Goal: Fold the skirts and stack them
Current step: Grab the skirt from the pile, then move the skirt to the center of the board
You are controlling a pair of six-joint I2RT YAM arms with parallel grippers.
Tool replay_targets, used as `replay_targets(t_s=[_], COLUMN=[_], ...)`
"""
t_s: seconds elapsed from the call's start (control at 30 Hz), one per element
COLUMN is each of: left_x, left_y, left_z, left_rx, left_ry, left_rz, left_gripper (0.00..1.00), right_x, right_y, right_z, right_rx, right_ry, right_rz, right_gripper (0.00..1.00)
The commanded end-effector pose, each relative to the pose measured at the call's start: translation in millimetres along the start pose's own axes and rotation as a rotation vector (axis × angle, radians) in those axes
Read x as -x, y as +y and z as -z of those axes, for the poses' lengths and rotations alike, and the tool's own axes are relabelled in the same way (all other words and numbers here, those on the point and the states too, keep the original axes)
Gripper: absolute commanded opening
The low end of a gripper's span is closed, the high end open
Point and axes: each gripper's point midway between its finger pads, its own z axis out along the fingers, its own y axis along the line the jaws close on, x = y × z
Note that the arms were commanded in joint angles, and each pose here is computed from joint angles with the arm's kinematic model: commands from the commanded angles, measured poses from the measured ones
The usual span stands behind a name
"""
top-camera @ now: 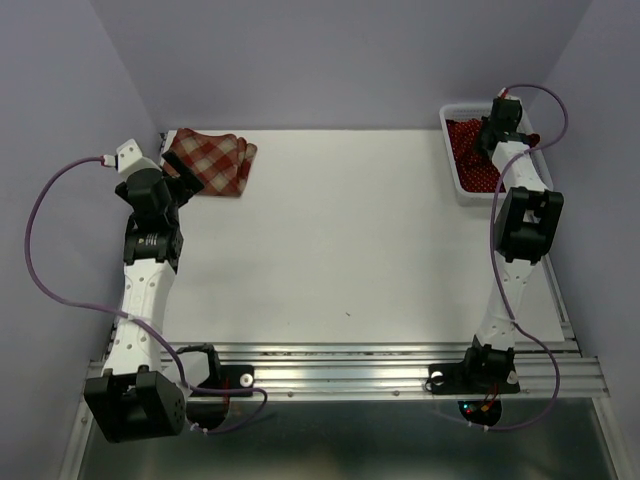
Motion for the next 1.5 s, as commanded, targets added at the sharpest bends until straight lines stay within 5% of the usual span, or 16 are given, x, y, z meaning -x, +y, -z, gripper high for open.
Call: replay_targets(t_s=[0.0,0.6,0.87,1.07,1.23,1.47], left_x=[31,36,31,18,4,-27], left_y=[-11,-35,-39,-49,-59,-53], left_z=[4,38,51,50,48,45], left_rx=[-0.023,-0.181,-0.225,-0.286,-0.344,-0.338], left_ry=[-0.089,-0.098,-0.078,-0.037,0.017,0.101], left_rz=[0.007,0.106,0.124,0.147,0.167,0.213], left_gripper=[0.99,0.99,0.99,0.99,0.99,0.99], right_x=[64,263,325,327,275,202], right_y=[0,-26,-3,43,111,202], right_z=[28,303,439,510,546,590], right_rx=[0.01,0.081,0.34,0.707,1.199,1.531], right_ry=[-0.168,-0.836,-1.092,-1.139,-0.914,-0.701], right_rz=[-0.008,-0.097,-0.117,-0.08,-0.006,0.123], right_gripper=[0.01,0.0,0.01,0.01,0.01,0.01])
